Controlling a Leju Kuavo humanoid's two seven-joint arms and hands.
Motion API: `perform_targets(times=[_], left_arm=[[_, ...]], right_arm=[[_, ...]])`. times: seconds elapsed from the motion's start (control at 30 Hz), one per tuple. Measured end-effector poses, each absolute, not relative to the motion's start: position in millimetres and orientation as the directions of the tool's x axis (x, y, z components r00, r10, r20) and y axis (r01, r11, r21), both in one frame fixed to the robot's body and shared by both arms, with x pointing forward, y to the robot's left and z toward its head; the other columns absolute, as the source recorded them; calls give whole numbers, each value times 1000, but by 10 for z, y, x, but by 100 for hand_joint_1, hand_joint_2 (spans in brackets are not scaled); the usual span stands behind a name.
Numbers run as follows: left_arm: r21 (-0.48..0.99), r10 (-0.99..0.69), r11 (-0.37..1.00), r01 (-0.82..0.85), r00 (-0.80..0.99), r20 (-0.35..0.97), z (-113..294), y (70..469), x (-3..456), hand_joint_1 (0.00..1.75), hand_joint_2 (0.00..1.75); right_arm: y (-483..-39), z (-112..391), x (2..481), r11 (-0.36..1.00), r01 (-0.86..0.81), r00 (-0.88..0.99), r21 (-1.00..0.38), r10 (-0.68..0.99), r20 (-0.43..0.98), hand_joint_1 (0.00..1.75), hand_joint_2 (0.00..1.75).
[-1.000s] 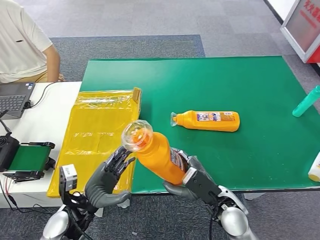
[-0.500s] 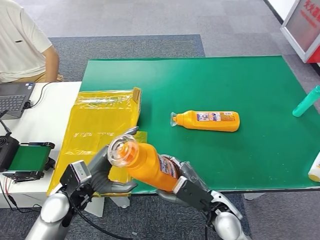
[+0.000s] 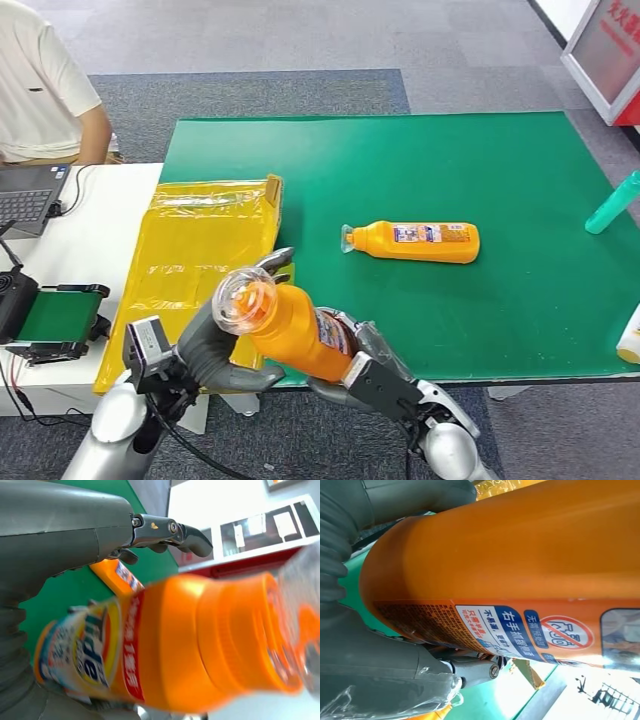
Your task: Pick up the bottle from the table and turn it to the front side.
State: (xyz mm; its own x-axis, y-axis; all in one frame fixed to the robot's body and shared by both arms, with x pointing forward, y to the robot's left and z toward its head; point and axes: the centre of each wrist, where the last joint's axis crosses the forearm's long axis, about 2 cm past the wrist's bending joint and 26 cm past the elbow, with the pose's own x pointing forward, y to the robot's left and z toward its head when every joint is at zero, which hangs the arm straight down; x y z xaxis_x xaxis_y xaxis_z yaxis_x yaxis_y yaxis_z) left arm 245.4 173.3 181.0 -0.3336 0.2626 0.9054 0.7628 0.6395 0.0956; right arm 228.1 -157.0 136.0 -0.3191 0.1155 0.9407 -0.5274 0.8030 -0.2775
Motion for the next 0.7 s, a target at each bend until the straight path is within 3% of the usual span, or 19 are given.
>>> perform_targets(times=[0.7], left_arm=[[-24,350,573,819,-218,911,1705,1483,2232,0,175]], right_arm=[[-1547,1388,2301,815,-511,-328,-273,109,938,175,175]])
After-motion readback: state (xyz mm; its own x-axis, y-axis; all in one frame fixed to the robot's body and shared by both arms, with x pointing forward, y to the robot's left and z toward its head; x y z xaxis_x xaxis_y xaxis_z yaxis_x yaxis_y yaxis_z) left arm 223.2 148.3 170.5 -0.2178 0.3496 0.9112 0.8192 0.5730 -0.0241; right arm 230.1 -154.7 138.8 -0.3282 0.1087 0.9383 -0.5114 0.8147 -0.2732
